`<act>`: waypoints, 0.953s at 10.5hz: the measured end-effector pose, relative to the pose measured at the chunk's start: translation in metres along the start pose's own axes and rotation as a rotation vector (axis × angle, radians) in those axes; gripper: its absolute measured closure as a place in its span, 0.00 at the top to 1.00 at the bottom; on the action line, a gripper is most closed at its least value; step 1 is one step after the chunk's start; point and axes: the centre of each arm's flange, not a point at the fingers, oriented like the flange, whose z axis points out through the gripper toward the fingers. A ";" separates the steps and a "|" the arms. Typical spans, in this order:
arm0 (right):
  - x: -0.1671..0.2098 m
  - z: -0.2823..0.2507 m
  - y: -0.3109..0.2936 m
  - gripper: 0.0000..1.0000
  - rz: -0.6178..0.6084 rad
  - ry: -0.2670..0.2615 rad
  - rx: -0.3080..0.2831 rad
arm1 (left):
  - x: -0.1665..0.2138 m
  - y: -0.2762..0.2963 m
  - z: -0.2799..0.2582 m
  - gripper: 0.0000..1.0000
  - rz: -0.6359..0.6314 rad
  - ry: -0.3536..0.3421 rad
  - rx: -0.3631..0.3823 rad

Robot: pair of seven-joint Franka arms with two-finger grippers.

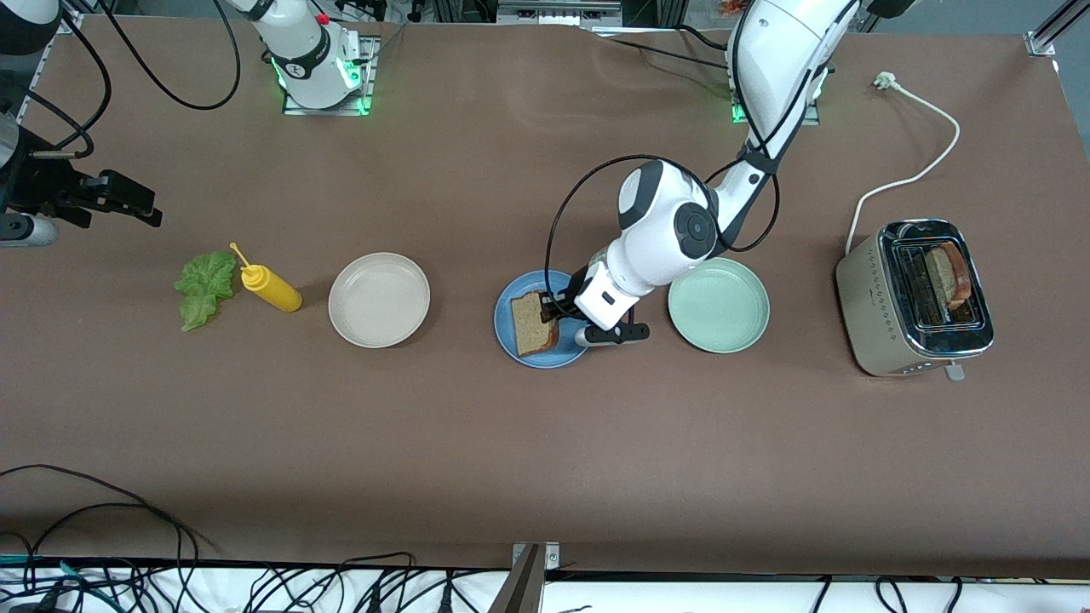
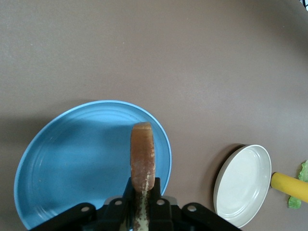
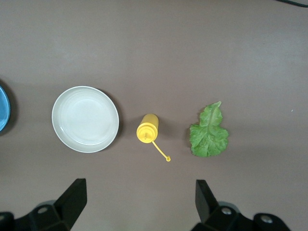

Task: Make sandwich in blue plate with both arms
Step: 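Lower the bread onto the blue plate and open the left gripper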

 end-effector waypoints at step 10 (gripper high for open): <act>0.000 0.000 0.000 1.00 0.000 -0.001 0.000 | 0.038 -0.045 -0.007 1.00 -0.052 0.053 0.053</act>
